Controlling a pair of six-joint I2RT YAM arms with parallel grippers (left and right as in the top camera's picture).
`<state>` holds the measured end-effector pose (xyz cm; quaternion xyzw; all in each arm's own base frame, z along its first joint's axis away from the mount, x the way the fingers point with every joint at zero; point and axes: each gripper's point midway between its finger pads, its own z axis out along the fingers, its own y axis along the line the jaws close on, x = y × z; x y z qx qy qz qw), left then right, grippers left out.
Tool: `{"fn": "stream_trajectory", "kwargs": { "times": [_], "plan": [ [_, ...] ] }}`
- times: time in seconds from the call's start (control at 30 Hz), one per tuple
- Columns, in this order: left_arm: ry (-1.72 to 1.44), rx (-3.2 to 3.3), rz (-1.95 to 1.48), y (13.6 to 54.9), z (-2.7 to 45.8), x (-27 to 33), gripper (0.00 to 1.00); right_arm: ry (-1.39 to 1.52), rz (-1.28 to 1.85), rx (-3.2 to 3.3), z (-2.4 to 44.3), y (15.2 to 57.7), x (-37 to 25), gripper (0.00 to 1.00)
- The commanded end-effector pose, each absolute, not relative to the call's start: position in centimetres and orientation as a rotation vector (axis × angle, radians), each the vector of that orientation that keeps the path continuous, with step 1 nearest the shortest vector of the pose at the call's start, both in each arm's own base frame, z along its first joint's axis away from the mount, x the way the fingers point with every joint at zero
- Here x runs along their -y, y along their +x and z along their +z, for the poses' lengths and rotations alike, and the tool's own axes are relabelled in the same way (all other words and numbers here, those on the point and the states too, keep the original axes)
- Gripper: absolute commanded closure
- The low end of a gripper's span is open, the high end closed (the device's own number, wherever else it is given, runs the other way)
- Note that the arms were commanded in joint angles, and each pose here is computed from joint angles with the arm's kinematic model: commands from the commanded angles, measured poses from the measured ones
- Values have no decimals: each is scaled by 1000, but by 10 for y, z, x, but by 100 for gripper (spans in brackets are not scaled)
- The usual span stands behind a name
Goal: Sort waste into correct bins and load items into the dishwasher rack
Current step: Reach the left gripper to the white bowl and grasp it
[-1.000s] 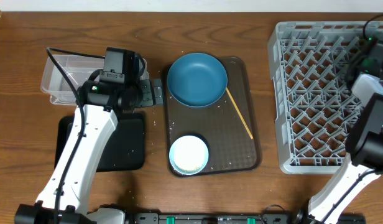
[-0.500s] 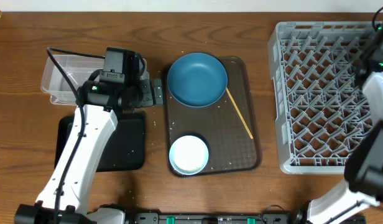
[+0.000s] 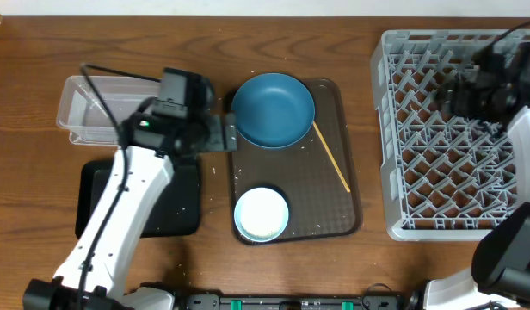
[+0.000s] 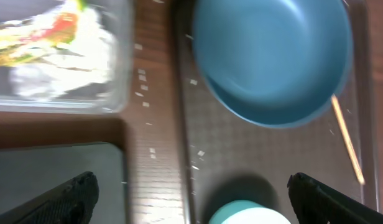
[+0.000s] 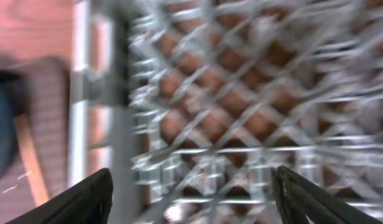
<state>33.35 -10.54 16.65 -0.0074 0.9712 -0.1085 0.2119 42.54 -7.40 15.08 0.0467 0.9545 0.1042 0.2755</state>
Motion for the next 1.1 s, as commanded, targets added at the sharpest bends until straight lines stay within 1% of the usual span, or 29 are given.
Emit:
{"fn": "stream_trajectory", "kwargs": {
  "times": [0.0,0.3,0.4,0.53,0.63,0.73,0.8,0.83,0.87,0.9,1.03,1.07],
  "plan": [
    [90,-2761,-296,321,154,129,0,72,392,-2582,151,422,43,18],
    [326,-3043,-225,253,101,187,0,48,395,-2578,151,425,34,17],
    [431,-3089,-267,233,89,213,0,48,396,-2578,151,425,34,16],
    [579,-3113,-235,214,71,236,1,47,395,-2578,151,425,34,16],
    [597,-3157,-193,202,56,243,1,48,395,-2578,151,425,34,16],
    [617,-3186,-160,197,42,247,11,47,395,-2578,151,425,34,17],
    [623,-3190,-154,198,36,250,21,47,395,-2578,151,425,34,16],
    [623,-3190,-154,198,34,251,29,47,395,-2578,151,425,34,16],
    [624,-3192,-152,199,31,251,34,47,395,-2578,151,425,34,16],
    [623,-3193,-152,200,29,252,36,47,395,-2578,151,425,34,16],
    [623,-3186,-157,202,26,254,56,48,395,-2578,151,425,34,16],
    [623,-3183,-161,203,26,255,59,48,395,-2578,151,425,34,16]
  ]
}}
